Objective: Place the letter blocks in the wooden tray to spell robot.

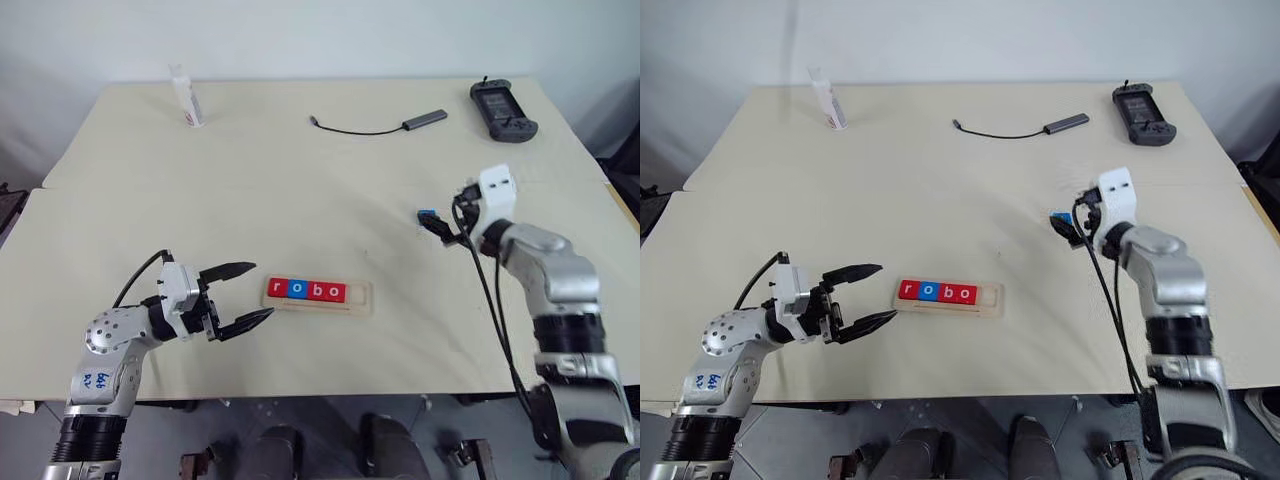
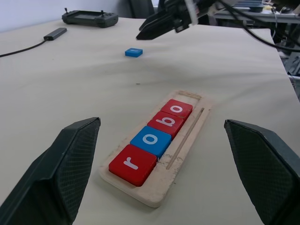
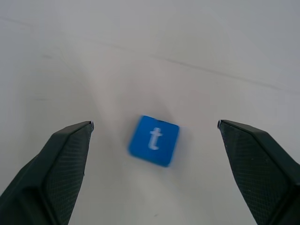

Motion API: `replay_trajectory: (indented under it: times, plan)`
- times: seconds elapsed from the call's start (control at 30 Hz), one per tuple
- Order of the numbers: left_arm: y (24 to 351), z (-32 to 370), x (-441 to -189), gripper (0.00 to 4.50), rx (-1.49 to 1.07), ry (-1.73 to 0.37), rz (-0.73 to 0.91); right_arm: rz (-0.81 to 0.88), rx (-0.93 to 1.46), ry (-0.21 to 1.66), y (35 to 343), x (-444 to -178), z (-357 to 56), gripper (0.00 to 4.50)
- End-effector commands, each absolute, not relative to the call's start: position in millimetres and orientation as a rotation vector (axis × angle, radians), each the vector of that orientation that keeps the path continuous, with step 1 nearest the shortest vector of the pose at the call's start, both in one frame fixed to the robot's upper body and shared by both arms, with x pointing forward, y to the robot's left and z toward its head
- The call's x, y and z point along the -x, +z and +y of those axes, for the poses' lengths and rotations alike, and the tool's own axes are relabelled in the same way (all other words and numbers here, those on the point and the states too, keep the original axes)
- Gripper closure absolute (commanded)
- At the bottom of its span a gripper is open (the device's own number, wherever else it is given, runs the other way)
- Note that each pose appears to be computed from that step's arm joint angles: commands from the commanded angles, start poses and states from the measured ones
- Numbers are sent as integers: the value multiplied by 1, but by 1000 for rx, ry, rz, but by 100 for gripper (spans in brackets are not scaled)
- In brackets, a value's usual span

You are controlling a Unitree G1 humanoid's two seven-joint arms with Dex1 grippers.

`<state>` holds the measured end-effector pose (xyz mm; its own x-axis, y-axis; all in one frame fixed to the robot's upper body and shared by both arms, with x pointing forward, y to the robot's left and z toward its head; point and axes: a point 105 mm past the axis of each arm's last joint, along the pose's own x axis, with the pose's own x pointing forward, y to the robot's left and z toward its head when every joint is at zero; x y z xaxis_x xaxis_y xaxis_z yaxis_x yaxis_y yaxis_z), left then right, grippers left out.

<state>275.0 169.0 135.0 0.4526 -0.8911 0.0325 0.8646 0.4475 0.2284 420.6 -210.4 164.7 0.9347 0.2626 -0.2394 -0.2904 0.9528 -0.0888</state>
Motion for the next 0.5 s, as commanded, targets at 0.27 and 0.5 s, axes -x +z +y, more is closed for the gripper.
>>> replay_trajectory:
  times: [0.27,0.5]
  plan:
    - [140,165,-267,0,-209,-1083,-196,283,100,209,148,-434,-202,97]
    - [140,159,-264,0,-196,-1122,-200,230,112,234,158,-424,-201,264]
